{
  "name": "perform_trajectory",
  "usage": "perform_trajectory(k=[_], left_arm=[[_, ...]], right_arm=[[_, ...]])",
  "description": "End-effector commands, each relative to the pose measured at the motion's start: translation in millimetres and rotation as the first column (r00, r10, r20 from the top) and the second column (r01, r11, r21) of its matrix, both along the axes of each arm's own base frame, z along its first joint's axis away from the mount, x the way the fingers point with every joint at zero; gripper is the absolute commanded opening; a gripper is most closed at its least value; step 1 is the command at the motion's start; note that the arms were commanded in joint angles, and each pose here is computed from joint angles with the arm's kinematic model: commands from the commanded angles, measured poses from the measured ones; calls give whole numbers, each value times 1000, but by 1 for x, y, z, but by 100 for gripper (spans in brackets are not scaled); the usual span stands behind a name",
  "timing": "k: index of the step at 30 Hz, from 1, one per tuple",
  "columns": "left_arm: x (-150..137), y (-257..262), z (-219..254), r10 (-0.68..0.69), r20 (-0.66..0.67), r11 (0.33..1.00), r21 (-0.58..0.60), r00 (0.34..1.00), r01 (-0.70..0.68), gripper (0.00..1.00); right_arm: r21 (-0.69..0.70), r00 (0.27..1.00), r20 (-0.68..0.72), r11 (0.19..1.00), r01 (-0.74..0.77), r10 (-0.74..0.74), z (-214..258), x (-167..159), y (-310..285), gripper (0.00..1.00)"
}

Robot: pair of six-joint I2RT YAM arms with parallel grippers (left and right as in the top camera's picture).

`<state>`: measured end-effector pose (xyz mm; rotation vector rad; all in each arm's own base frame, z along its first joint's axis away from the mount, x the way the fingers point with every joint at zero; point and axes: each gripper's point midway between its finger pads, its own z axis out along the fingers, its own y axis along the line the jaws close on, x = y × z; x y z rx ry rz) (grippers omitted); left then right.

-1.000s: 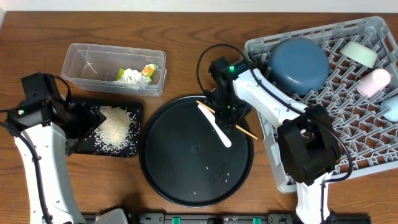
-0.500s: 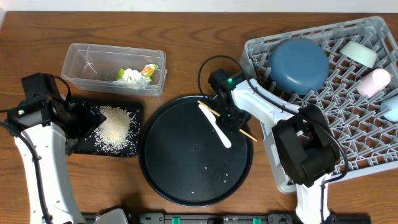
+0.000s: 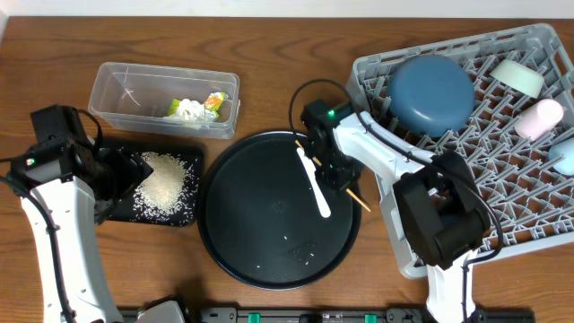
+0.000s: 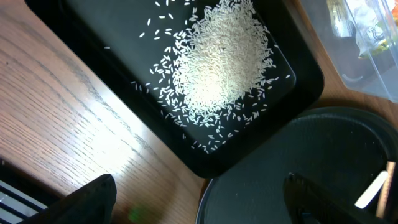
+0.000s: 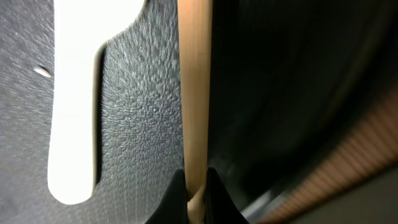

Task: Sort waste into correct bins and load items into the dishwasher rack
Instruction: 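Lift the chopstick with right gripper and carry it to the rack, then insert the chopstick upright into the rack's left side and release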

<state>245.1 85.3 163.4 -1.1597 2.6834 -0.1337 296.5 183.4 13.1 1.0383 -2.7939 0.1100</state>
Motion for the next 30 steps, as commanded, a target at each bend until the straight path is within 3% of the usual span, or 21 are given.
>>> perform_trajectory(k=[1, 7, 14, 20, 30], left_arm=[[-3, 2, -3, 3, -18, 1000, 7, 1000, -3, 87], [-3, 2, -3, 3, -18, 1000, 7, 1000, -3, 87], [-4, 2, -3, 2, -19, 1000, 7, 1000, -2, 87], [-2, 3, -3, 3, -14, 1000, 9, 1000, -3, 87], [-2, 3, -3, 3, -12, 1000, 9, 1000, -3, 87]], right_arm=[[81, 990, 134, 996, 37, -48, 45, 29, 21, 1], [197, 942, 315, 979, 57, -118, 121, 60, 18, 1], [189, 894, 344, 954, 233, -287, 155, 65, -53, 1], [158, 893, 250, 926, 343, -373, 140, 54, -94, 1], [104, 911, 166, 925, 365, -379, 75, 29, -102, 1]])
